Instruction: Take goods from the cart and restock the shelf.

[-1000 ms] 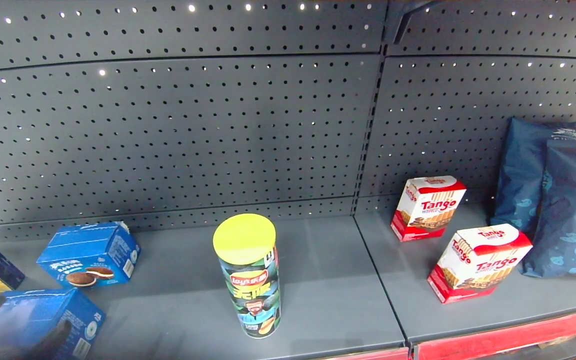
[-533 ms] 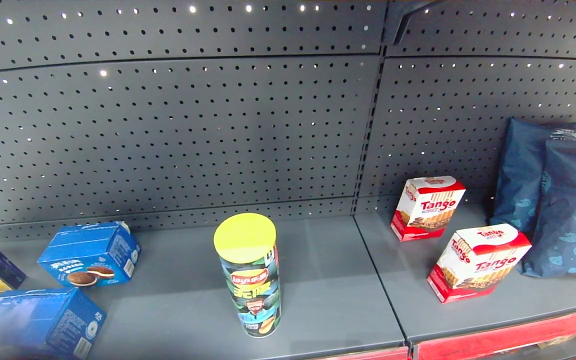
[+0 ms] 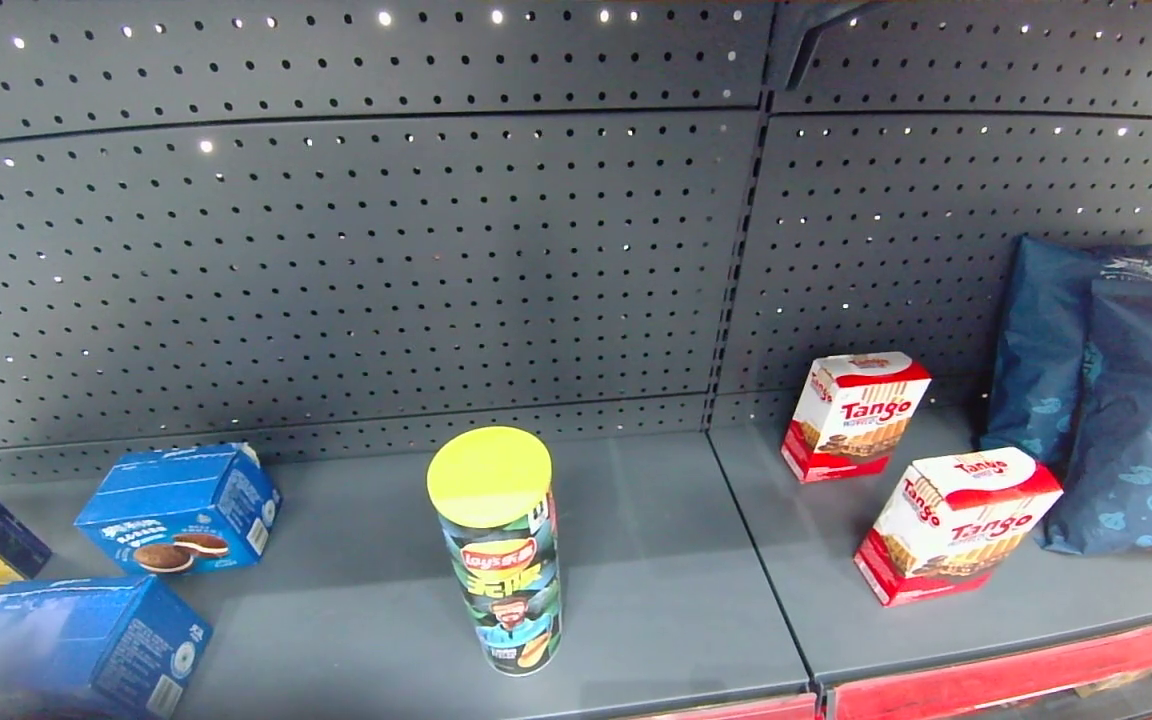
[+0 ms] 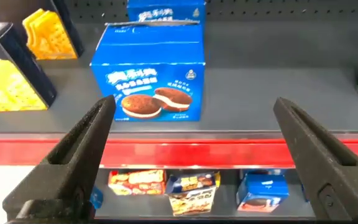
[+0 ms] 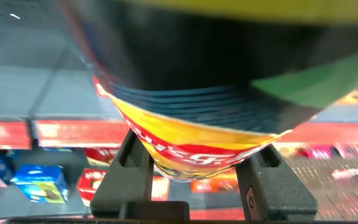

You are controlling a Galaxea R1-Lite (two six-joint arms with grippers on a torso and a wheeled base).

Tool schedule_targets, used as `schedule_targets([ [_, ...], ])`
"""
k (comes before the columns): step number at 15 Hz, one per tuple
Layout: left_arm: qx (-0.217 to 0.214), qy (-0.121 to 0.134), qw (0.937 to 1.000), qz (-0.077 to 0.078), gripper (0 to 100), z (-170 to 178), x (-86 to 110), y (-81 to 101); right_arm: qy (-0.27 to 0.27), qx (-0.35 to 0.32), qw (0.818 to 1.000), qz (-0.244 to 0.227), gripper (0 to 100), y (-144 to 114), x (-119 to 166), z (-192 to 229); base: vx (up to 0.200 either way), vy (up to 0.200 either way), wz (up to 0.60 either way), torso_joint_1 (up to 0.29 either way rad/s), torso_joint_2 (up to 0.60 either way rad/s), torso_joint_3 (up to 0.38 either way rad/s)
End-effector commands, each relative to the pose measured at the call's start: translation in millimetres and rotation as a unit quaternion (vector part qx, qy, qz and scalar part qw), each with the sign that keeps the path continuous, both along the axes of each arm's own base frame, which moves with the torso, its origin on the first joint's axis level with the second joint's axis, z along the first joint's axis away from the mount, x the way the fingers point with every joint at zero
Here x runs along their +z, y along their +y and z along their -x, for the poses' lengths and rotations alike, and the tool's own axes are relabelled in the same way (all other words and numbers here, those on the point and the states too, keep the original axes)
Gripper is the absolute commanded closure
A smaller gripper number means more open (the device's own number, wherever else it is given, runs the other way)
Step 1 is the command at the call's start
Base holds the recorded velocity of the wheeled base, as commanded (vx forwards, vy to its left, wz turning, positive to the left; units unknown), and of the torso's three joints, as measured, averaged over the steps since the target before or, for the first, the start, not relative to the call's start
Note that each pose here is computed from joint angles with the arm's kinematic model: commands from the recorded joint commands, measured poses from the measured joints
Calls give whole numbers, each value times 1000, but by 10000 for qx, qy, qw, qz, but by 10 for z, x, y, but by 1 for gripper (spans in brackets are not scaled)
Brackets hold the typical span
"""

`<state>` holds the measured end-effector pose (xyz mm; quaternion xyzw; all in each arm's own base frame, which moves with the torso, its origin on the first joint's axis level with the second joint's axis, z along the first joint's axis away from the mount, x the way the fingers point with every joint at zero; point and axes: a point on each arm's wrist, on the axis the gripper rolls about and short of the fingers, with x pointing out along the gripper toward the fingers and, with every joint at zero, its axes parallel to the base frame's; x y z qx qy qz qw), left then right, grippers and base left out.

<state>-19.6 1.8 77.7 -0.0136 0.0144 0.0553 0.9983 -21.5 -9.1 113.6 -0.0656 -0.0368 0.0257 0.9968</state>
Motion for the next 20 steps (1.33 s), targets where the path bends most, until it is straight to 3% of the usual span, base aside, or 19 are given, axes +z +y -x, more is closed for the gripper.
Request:
schedule_targets([
  [1, -76, -198, 9998, -6, 0, 30, -7, 3, -148, 85, 9998, -29, 100, -3, 94, 30, 0, 0, 0, 0, 0, 0],
  [7, -83, -205, 9998, -6, 0, 31, -7, 3, -4, 487, 9988, -35, 100, -21, 542, 53, 0, 0, 0, 0, 0, 0],
  [10, -76, -205, 9998, -6, 0, 31, -7, 3, 370, -44, 9993, 53, 100, 25, 767, -46, 0, 0, 0, 0, 0, 0],
  [12, -75, -206, 9998, 1, 0, 31, -7, 3, 462, -105, 9989, 53, 100, 37, 786, -90, 0, 0, 0, 0, 0, 0],
  [16, -83, -205, 9998, -6, 0, 31, -7, 3, 341, 179, 9993, 32, 100, 26, 838, -75, 0, 0, 600, -1, 2, 4],
  [20, -76, -205, 9998, -6, 0, 31, -7, 3, 288, 217, 9993, 29, 100, 22, 853, -61, 0, 0, 0, 0, 0, 0],
])
